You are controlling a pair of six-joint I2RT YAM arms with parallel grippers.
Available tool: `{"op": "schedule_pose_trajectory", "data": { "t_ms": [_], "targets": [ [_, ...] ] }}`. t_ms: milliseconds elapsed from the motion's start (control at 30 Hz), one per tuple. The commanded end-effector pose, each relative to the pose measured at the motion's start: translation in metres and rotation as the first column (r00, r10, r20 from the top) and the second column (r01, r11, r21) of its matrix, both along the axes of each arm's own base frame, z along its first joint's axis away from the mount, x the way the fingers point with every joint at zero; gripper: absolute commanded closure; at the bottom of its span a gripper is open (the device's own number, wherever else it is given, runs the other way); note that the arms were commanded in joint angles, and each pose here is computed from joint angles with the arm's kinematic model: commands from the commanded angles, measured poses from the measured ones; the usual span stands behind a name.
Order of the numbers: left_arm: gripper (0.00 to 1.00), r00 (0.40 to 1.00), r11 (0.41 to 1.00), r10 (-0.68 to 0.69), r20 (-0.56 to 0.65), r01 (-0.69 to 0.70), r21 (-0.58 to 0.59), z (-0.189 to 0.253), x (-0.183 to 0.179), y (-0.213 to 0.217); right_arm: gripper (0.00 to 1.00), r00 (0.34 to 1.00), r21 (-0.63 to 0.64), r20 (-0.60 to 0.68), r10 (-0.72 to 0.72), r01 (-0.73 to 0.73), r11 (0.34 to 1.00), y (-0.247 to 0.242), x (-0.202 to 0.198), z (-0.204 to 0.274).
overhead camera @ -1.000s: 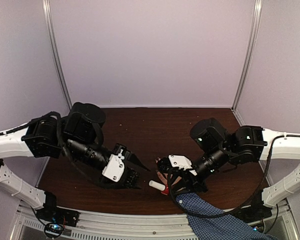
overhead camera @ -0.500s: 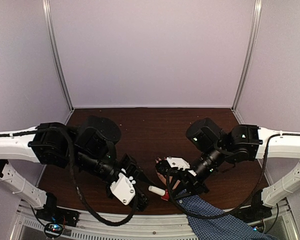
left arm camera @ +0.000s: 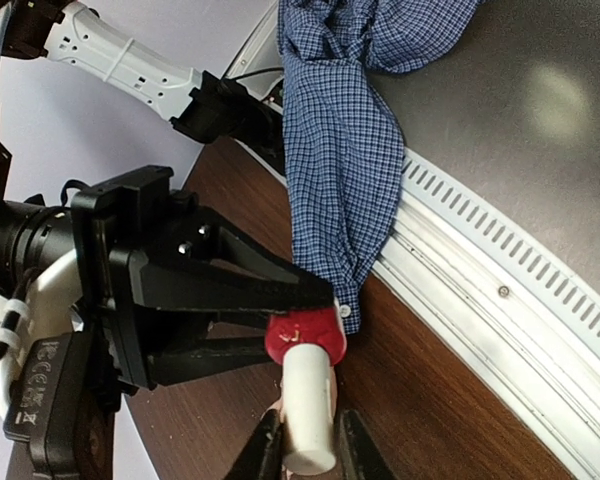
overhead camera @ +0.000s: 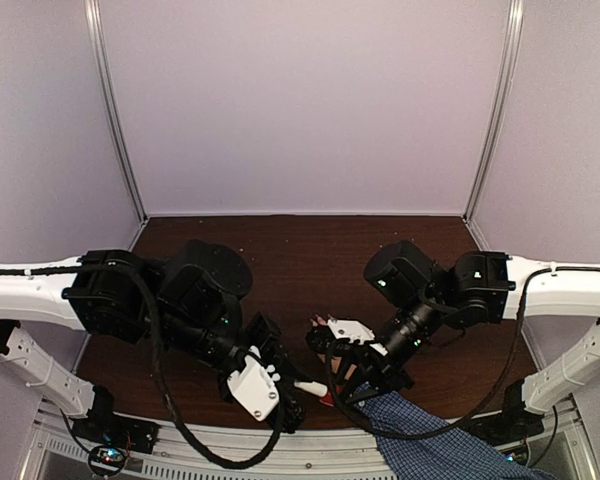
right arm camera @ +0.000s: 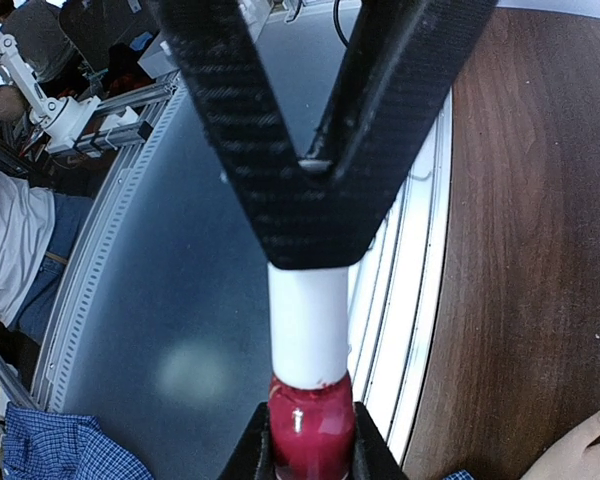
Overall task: Paint the nails
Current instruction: Unscrew the cap of the nail polish bottle.
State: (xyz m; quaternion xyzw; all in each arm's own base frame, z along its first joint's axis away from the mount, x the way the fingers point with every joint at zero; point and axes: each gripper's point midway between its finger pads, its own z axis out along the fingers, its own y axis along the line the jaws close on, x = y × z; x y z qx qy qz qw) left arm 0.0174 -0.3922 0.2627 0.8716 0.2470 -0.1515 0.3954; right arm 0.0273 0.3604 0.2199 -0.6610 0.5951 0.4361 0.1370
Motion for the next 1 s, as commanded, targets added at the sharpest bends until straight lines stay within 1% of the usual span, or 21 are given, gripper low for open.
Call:
{"op": "schedule_pose_trajectory", "data": {
  "t_ms": [0, 100, 233, 367, 500, 600, 733, 867, 967],
  "targets": [
    [0.84, 1.000, 1.000, 0.004, 0.016, -0.004, -0.013, 0.007, 0.001, -0.005, 1.00, 1.000, 0.050, -0.004, 0.002, -0.002, 0.999, 0.007, 0.002, 0.016],
    [0.93, 1.000, 0.999, 0.029, 0.005, -0.029, -0.012, 0.006, 0.003, -0.007, 1.00, 1.000, 0.052, 0.014, -0.016, 0.015, 0.999, 0.007, 0.005, 0.018],
    [1.00, 0.996, 0.997, 0.081, -0.026, -0.081, -0.006, 0.005, 0.007, -0.011, 1.00, 0.996, 0.053, 0.068, -0.060, 0.057, 0.997, 0.006, 0.015, 0.017],
    [1.00, 0.984, 0.986, 0.166, -0.066, -0.166, 0.003, 0.005, 0.017, -0.016, 1.00, 0.976, 0.079, 0.158, -0.151, 0.140, 0.987, 0.006, 0.034, 0.021],
    [1.00, 0.956, 0.968, 0.249, -0.153, -0.250, 0.011, 0.010, 0.030, -0.018, 1.00, 0.941, 0.132, 0.235, -0.246, 0.220, 0.967, 0.002, 0.050, 0.031],
    [1.00, 0.936, 0.958, 0.282, -0.210, -0.287, 0.007, 0.013, 0.034, -0.020, 1.00, 0.913, 0.157, 0.283, -0.294, 0.258, 0.953, -0.001, 0.060, 0.035],
    [1.00, 0.906, 0.940, 0.331, -0.264, -0.340, 0.013, 0.014, 0.043, -0.025, 1.00, 0.887, 0.178, 0.330, -0.324, 0.279, 0.944, -0.004, 0.065, 0.039],
    [1.00, 0.856, 0.895, 0.434, -0.281, -0.445, 0.029, 0.011, 0.061, -0.031, 1.00, 0.846, 0.172, 0.410, -0.341, 0.295, 0.940, -0.004, 0.069, 0.036],
    [1.00, 0.820, 0.872, 0.478, -0.316, -0.487, 0.053, 0.011, 0.069, -0.035, 1.00, 0.806, 0.179, 0.465, -0.365, 0.319, 0.931, -0.004, 0.075, 0.036]
  ]
}}
